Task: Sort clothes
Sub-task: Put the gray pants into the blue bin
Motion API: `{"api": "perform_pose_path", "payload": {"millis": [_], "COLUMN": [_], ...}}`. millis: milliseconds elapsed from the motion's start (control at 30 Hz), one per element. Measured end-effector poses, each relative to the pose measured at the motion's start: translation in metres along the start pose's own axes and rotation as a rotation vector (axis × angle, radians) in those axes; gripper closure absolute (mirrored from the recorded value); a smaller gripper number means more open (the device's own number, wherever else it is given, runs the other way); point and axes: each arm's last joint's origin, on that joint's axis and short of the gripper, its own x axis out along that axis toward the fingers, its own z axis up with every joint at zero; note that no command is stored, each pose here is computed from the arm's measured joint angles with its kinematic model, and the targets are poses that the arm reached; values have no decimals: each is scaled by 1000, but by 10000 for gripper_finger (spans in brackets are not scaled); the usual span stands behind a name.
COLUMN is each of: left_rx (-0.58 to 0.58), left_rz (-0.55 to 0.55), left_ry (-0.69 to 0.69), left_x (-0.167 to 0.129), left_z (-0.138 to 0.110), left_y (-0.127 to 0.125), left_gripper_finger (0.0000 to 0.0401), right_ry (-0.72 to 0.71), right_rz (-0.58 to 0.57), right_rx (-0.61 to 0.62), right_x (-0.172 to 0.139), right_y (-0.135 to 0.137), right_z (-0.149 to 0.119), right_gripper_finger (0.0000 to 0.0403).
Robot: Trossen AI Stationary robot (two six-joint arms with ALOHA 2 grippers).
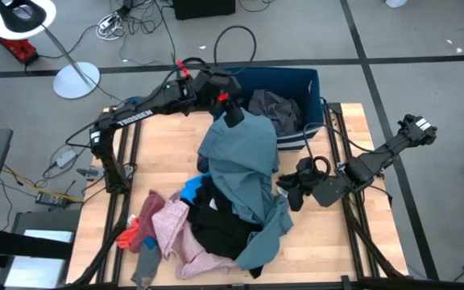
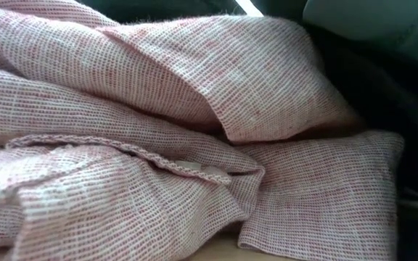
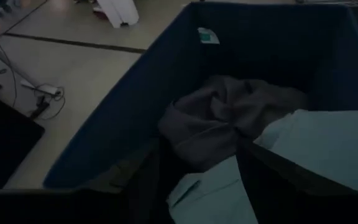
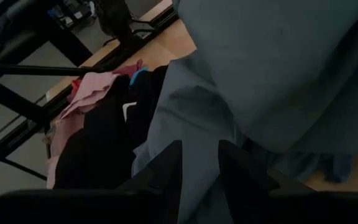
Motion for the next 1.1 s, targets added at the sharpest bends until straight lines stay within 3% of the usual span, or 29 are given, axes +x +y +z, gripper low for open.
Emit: {"api": "perform_pose_path", "payload": {"millis": [233, 500, 667, 900, 1100], "left_rx": [-12, -10, -36, -173, -316], "left_rz": [-42, -114, -72, -28, -88], "left_ry": [44, 162, 164, 189, 177], "left_x": [-37, -74, -106, -141, -126], "left_z": [8, -6, -23, -84, -151], "left_y": [-5, -28, -36, -36, -46], "left_gripper_finger": [183, 183, 183, 183, 183], "right_ry": [2, 5, 7, 7, 7], "right_rz": [-1, -1, -2, -2, -1], "right_rx": [-17, -35, -53, -63, -62], "right_x": [0, 0, 0, 0, 0], "right_y": [0, 0, -1, -1, 0], "right_z": [0, 0, 0, 0, 0], "right_gripper_finger": [298, 298, 298, 298, 298]}}
